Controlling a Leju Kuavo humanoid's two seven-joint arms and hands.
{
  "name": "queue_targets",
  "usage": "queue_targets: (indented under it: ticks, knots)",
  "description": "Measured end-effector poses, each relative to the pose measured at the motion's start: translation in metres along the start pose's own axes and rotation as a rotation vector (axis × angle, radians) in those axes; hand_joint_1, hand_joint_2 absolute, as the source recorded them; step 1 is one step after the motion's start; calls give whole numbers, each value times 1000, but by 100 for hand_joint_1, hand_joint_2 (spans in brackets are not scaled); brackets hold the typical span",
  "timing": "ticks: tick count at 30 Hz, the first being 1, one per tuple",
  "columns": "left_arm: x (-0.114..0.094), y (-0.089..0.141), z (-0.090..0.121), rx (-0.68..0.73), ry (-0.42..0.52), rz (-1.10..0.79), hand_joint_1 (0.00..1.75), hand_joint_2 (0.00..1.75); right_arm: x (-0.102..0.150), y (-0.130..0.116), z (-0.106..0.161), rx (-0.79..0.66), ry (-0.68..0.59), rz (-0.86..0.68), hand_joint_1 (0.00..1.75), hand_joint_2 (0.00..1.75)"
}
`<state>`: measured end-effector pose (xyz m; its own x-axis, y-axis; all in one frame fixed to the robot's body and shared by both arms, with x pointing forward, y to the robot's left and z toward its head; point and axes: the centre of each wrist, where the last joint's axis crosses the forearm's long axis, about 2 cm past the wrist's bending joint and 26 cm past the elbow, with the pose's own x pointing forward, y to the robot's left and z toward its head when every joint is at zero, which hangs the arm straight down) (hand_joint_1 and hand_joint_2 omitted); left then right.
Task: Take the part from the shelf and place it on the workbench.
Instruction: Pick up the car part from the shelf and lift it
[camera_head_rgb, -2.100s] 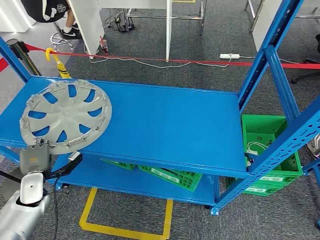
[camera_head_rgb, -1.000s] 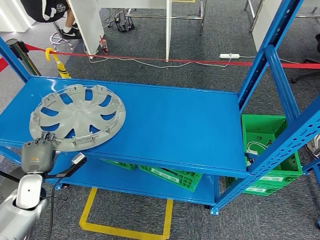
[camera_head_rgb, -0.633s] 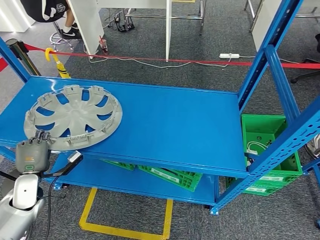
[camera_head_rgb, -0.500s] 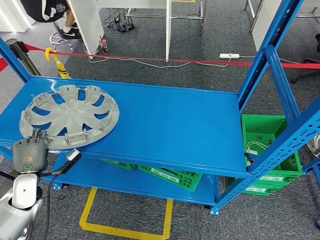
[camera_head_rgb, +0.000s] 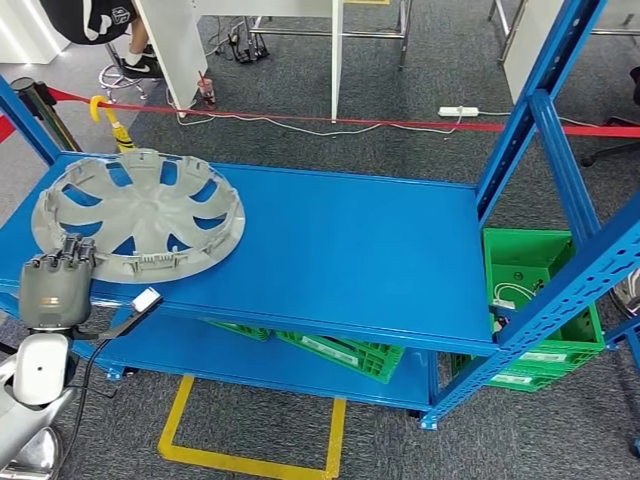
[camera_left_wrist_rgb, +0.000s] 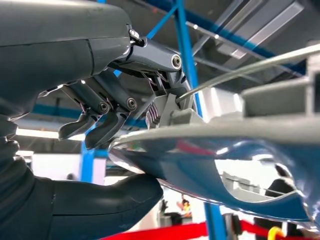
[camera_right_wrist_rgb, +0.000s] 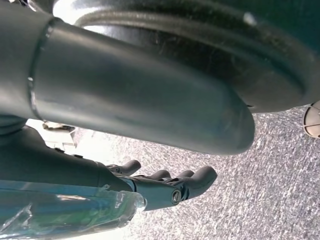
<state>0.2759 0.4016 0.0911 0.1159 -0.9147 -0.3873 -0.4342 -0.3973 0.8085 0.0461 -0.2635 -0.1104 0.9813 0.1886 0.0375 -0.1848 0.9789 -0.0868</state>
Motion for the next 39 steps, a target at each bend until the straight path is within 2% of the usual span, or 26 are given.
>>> queue_targets:
  ticks: [9, 17, 39]
  knots:
    - [-25, 14, -21, 96, -79, -50, 175, 175, 0, 0, 0, 0, 1, 2, 0, 0]
    - [-33, 23, -27, 135, -109, -61, 175, 175, 0, 0, 0, -1, 1, 7, 0, 0]
    - [-5, 24, -17, 121, -107, 13, 175, 175, 0, 0, 0, -2, 1, 12, 0, 0]
